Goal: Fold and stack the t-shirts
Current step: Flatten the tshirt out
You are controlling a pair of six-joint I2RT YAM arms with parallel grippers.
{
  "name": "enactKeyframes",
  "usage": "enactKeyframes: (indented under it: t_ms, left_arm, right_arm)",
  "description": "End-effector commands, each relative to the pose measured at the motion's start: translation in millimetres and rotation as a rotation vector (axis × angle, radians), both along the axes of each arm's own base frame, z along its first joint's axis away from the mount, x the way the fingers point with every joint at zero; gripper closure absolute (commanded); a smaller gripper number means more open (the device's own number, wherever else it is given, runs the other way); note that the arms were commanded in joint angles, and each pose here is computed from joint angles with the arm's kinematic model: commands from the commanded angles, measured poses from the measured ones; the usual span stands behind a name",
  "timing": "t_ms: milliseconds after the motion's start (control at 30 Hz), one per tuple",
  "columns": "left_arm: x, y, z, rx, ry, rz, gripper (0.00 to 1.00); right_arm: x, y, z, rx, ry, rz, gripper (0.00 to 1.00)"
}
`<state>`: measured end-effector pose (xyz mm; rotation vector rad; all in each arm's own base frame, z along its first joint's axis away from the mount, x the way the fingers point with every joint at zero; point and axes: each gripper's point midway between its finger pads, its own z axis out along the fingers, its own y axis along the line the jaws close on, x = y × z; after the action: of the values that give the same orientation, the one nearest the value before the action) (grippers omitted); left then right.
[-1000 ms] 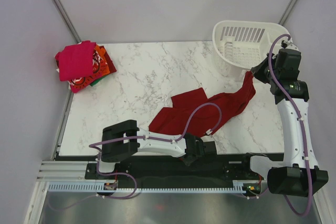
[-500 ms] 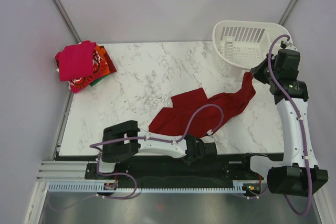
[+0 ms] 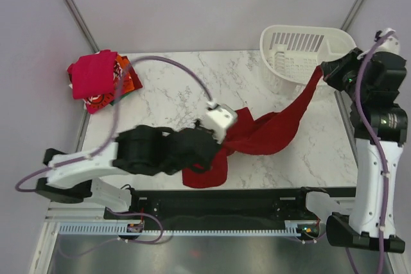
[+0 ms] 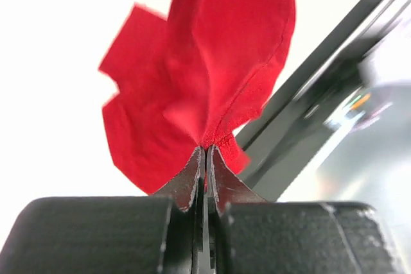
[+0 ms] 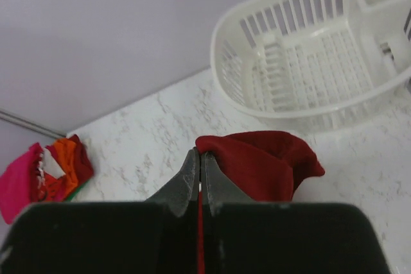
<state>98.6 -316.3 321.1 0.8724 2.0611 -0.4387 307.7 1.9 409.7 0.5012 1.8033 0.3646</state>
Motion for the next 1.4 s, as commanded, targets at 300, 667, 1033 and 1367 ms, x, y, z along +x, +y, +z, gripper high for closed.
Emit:
enactKeyframes:
  t_ms: [300,667,1033,1367]
  left_arm:
    - [3.4,155.6,240.9,-0.511,-0.356,-0.119,0.98]
    - [66.5,166.6,215.9,-0.216,-0.741,0.198,0.98]
    - [220.6,247.6,76.4,0.410,-0.608,0.674,0.98]
    - [423.9,276.5,-78.8,0.271,0.028,0.814,0.58]
  right_arm:
    - [-189.3,-18.1,254.6,-0.073,-0.782,-0.232,1.00]
    - [-12.8,30.3,195.3,0.087,-0.542,0.128,1.00]
    - [135.4,83.0,39.3,0.063,-0.156,0.157,1.00]
    - [288.3,138.9,-97.8,-0.030,0.181,0.092,0.02]
